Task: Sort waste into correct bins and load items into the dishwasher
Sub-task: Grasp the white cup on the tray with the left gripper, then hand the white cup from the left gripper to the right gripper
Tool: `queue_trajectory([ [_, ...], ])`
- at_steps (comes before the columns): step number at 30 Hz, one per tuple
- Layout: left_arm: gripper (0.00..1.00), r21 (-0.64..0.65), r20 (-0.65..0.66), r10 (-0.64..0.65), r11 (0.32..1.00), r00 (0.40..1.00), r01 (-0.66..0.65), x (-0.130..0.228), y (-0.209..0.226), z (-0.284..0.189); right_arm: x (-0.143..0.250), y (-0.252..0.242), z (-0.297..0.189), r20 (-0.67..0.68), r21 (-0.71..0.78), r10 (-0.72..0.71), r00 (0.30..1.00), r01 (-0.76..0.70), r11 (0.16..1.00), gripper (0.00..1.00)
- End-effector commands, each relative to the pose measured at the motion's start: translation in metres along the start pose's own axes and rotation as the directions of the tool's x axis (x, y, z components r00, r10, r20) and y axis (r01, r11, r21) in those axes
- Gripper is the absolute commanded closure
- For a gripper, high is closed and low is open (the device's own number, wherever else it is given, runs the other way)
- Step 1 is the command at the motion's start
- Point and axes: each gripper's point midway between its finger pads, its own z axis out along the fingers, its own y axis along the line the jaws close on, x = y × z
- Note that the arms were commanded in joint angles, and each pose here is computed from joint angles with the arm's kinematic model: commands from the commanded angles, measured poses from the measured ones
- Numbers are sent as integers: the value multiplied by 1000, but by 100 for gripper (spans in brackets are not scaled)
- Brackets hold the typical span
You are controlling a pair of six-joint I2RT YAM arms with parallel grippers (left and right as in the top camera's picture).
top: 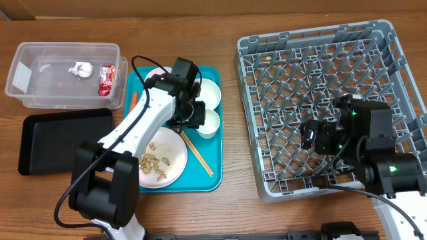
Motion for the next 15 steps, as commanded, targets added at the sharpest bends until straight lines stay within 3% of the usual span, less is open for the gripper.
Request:
queue_trajectory([
  [1,96,-5,9,-4,1000,1000,4,-2,0,-3,-10,3,-7,33,-7,-1,999,1,1000,0],
  [4,96,8,-1,-35,999,999,35,-10,2,-29,-10,2,-7,33,-6,-1,999,1,1000,0],
  [7,96,203,17,38,978,999,-41,-25,-25,-69,-18,1,-8,68,6,-4,998,3,1000,0],
  [9,96,425,80,139,891,987,-160,-32,-61,-97,-31,5,-7,114,-16,26,993,-24,1000,0],
  [11,96,648,173,176,720,969,-246,-41,-98,-129,-47,41,0,134,-215,9,991,20,976,0],
  [13,96,755,221,195,586,956,-294,-43,-118,-149,-46,86,-2,126,-466,-89,988,138,874,0],
  [15,96,819,228,206,488,952,-302,-39,-130,-163,-36,137,-22,169,-761,-203,964,259,595,0],
])
